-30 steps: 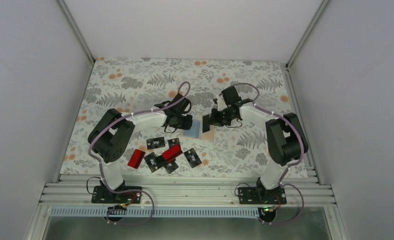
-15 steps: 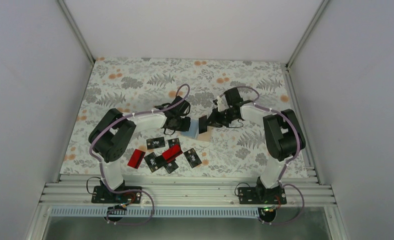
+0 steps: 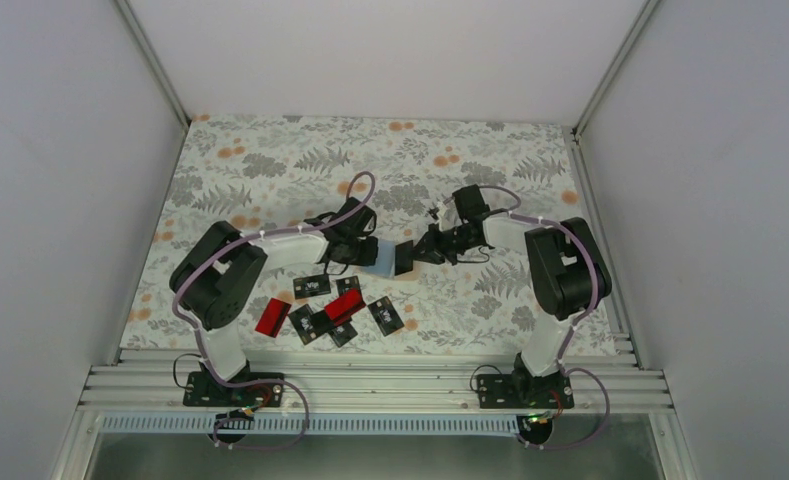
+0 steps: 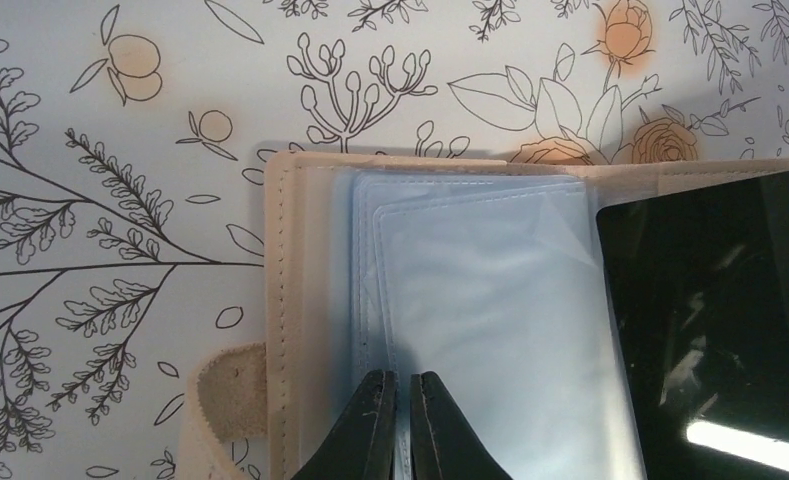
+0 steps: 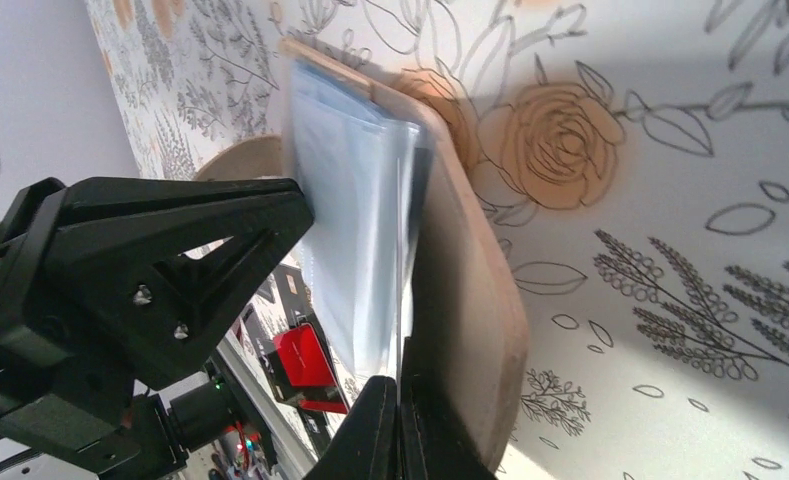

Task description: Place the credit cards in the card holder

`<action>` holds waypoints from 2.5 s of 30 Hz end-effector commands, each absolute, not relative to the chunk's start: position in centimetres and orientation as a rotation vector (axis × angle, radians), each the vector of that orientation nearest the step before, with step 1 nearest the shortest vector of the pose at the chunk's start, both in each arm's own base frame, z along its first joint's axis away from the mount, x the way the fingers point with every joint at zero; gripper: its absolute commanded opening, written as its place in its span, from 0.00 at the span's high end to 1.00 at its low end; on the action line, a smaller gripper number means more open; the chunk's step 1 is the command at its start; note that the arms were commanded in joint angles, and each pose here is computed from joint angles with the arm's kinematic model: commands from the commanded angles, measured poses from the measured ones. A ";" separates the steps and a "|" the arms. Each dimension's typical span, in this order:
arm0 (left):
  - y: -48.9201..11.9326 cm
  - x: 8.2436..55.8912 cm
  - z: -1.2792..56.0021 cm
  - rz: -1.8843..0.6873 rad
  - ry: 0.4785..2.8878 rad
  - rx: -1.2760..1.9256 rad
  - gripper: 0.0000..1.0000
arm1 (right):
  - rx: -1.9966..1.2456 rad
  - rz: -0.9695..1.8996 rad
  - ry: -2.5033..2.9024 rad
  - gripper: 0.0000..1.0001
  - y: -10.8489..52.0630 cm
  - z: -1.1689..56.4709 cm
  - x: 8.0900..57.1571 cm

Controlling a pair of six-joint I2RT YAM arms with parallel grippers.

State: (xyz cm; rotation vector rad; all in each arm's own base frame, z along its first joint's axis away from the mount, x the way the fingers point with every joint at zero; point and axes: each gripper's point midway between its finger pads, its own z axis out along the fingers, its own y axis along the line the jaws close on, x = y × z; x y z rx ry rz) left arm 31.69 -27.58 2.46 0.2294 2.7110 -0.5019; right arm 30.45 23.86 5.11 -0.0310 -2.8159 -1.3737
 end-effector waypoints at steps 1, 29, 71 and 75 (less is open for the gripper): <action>-26.3 29.9 0.9 -0.455 2.780 0.212 0.94 | -0.136 -1.359 -2.777 0.96 23.6 4.1 30.2; -26.0 29.3 0.5 -0.468 2.786 0.218 0.97 | -0.066 -1.486 -2.733 0.96 25.1 5.7 31.2; -25.5 28.5 0.7 -0.485 2.793 0.200 0.98 | -0.244 -1.429 -2.733 0.96 27.3 3.2 29.3; -25.4 28.3 0.8 -0.484 2.793 0.201 0.98 | -0.279 -1.425 -2.741 0.96 27.3 3.0 29.5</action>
